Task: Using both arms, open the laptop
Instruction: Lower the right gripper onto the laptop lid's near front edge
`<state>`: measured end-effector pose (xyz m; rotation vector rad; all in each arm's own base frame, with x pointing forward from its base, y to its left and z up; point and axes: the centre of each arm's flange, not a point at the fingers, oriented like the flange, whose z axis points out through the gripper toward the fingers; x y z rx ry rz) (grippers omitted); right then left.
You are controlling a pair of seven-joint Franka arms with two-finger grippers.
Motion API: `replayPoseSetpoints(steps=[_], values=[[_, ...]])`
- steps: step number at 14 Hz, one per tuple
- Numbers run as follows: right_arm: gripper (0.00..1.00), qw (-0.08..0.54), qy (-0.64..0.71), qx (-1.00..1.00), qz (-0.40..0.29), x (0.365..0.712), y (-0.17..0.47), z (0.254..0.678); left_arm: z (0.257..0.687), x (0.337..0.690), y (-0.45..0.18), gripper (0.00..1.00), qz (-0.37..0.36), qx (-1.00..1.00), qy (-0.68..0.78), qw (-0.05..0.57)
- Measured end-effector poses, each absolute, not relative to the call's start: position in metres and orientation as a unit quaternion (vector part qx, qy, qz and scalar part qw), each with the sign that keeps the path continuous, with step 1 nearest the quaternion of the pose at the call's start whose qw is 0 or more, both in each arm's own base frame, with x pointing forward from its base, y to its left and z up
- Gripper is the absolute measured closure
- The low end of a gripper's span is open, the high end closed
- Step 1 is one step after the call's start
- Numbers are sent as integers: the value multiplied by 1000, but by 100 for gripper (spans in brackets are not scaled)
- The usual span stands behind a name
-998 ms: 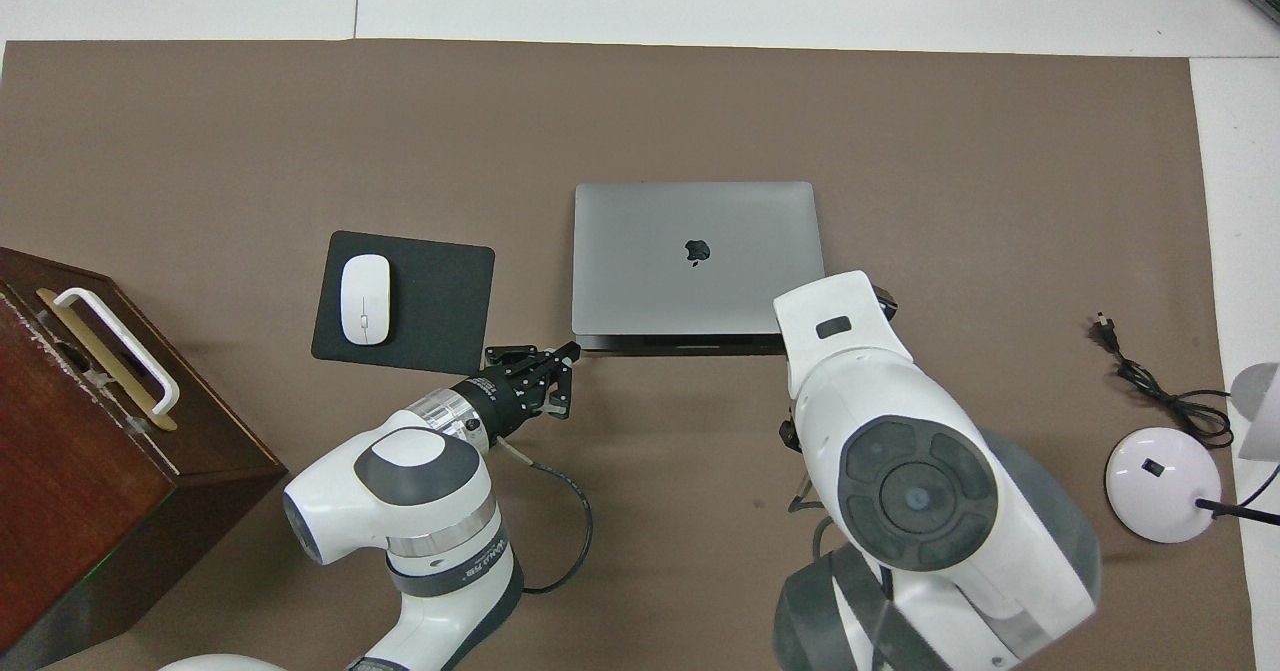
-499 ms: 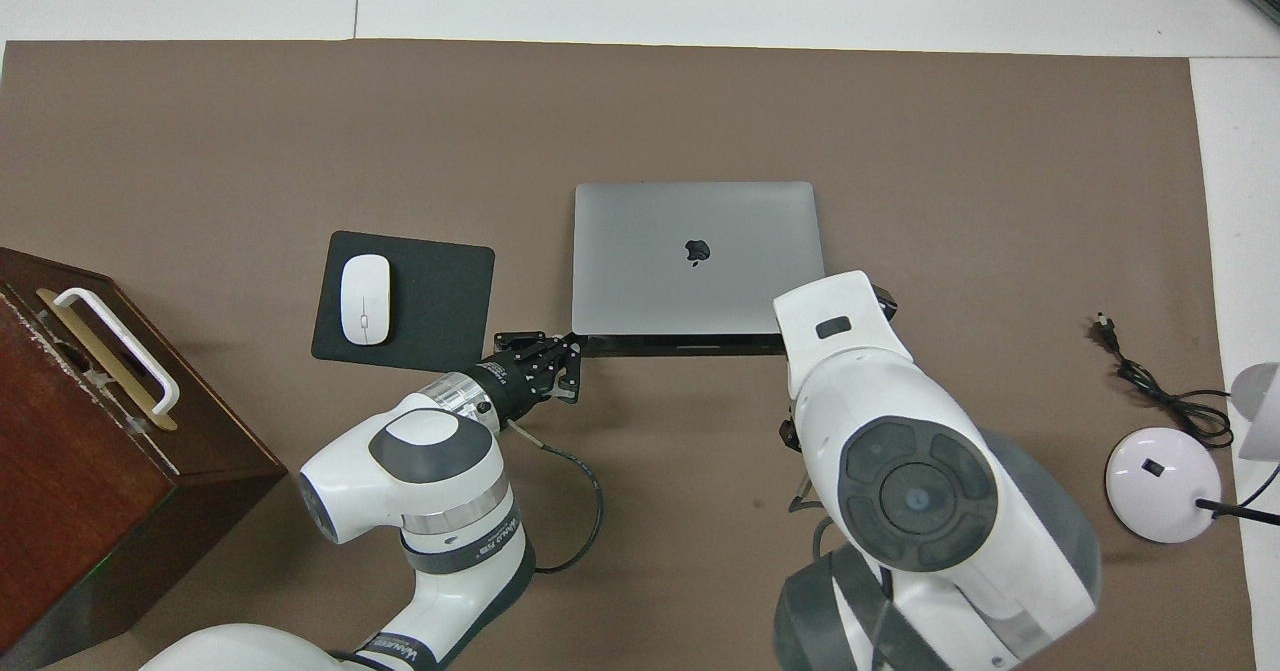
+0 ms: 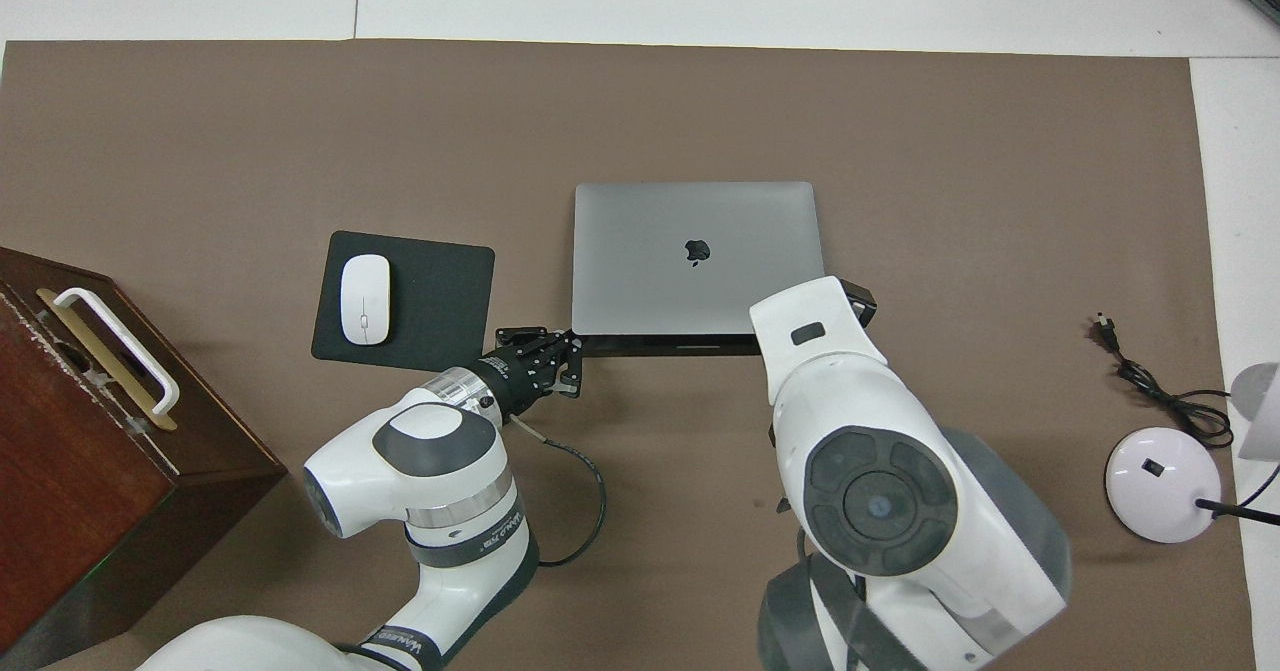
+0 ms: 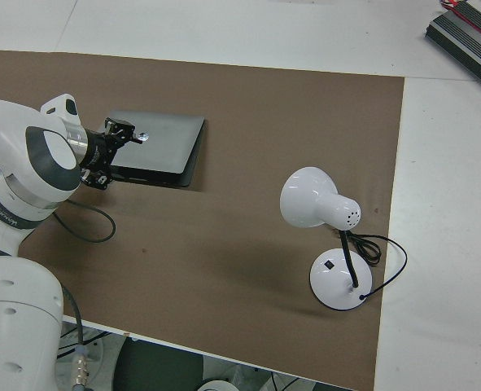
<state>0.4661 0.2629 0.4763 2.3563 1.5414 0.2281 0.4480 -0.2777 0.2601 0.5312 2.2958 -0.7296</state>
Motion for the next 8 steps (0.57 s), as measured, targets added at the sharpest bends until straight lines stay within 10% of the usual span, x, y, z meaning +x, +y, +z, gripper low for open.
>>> replayPoseSetpoints(steps=[8], values=[[0, 174, 576, 793, 92, 473, 289, 442, 252, 452, -287, 99, -278, 207, 879, 327]])
